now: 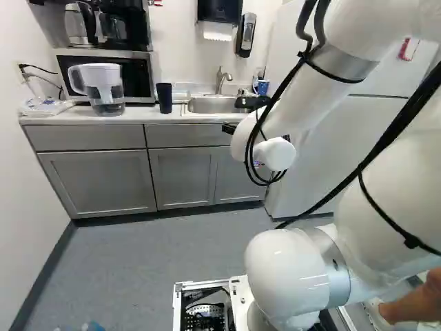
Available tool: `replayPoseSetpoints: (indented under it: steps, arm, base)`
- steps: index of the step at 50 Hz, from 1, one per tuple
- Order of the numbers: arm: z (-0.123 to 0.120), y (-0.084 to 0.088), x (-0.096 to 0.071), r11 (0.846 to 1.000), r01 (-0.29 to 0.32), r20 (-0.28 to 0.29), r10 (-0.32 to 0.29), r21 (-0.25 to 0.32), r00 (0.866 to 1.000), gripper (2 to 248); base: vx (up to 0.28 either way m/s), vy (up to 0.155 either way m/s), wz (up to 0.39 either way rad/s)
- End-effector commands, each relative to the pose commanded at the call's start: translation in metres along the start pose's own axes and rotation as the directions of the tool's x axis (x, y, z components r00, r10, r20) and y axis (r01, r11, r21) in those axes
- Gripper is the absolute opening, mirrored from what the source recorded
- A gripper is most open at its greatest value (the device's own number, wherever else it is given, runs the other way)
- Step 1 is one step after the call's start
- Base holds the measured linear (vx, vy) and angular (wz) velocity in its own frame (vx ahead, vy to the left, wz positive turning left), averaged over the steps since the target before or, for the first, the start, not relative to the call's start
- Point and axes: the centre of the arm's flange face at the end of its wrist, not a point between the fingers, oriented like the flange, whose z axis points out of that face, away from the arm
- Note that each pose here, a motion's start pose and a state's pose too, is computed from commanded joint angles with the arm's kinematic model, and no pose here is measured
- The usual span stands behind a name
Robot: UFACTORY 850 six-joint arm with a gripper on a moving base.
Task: Rinse the cup and place it in the tray
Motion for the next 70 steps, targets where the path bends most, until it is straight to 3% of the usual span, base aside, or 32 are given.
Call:
replayPoseSetpoints:
  steps: [29, 70]
  arm:
    - [0.028, 0.0, 0.035, 1.0, 0.0, -0.049, 0.0, 0.001, 0.999, 247]
    - [0.059, -0.001, 0.075, 1.0, 0.0, -0.017, 0.0, 0.002, 1.0, 247]
  base:
    - [0.0, 0.0, 0.0]
    - [0.0, 0.0, 0.0]
